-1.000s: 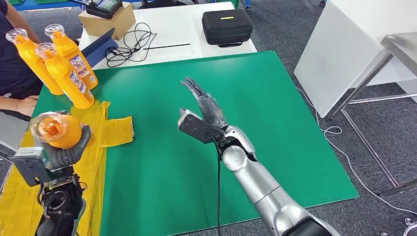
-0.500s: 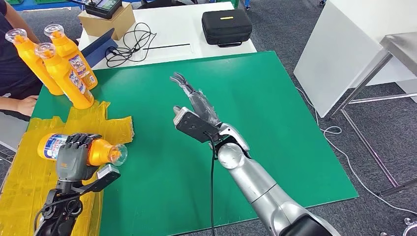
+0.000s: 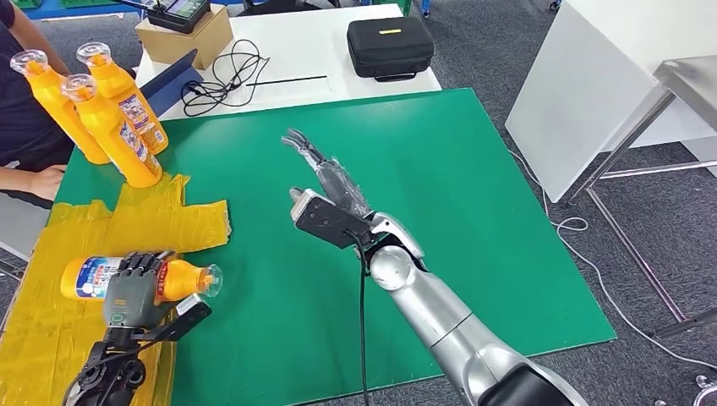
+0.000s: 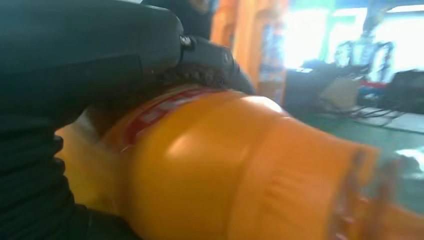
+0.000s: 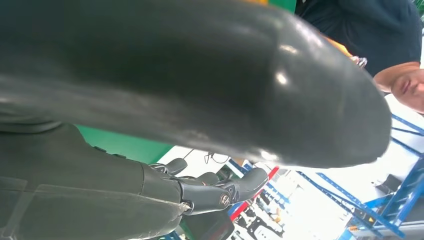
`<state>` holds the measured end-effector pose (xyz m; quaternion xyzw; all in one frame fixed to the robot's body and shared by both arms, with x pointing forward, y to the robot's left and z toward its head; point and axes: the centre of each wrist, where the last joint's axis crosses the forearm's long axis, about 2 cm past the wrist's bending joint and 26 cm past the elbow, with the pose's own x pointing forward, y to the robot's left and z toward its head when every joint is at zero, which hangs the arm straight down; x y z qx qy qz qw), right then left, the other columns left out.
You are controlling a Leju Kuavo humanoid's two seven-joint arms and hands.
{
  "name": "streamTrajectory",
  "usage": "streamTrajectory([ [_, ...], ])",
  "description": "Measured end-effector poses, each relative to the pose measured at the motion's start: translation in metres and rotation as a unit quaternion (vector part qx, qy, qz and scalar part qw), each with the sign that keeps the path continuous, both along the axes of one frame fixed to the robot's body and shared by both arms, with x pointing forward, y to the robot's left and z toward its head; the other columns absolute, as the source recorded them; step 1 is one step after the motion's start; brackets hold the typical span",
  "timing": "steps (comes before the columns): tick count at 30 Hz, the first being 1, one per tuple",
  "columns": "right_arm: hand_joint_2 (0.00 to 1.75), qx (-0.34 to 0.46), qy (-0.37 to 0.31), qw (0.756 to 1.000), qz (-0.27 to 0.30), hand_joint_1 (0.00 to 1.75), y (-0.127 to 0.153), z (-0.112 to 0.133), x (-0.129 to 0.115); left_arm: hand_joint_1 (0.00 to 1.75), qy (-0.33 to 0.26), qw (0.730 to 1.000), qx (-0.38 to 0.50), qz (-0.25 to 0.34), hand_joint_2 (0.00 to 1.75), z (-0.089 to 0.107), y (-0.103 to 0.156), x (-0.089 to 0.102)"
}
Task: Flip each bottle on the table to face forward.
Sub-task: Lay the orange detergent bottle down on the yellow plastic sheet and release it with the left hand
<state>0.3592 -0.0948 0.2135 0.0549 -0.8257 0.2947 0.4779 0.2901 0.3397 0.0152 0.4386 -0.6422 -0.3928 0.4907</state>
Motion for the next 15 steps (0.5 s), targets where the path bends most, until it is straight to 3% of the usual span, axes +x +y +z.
streamTrajectory([
  [15, 0.00, -0.006, 0.002, 1.000, 0.004, 0.00, -0.0029, -0.0096, -0.0010, 0.00, 0.052, 0.996, -0.071, 0.012, 0.00, -0.0109, -0.0034, -0.0015],
])
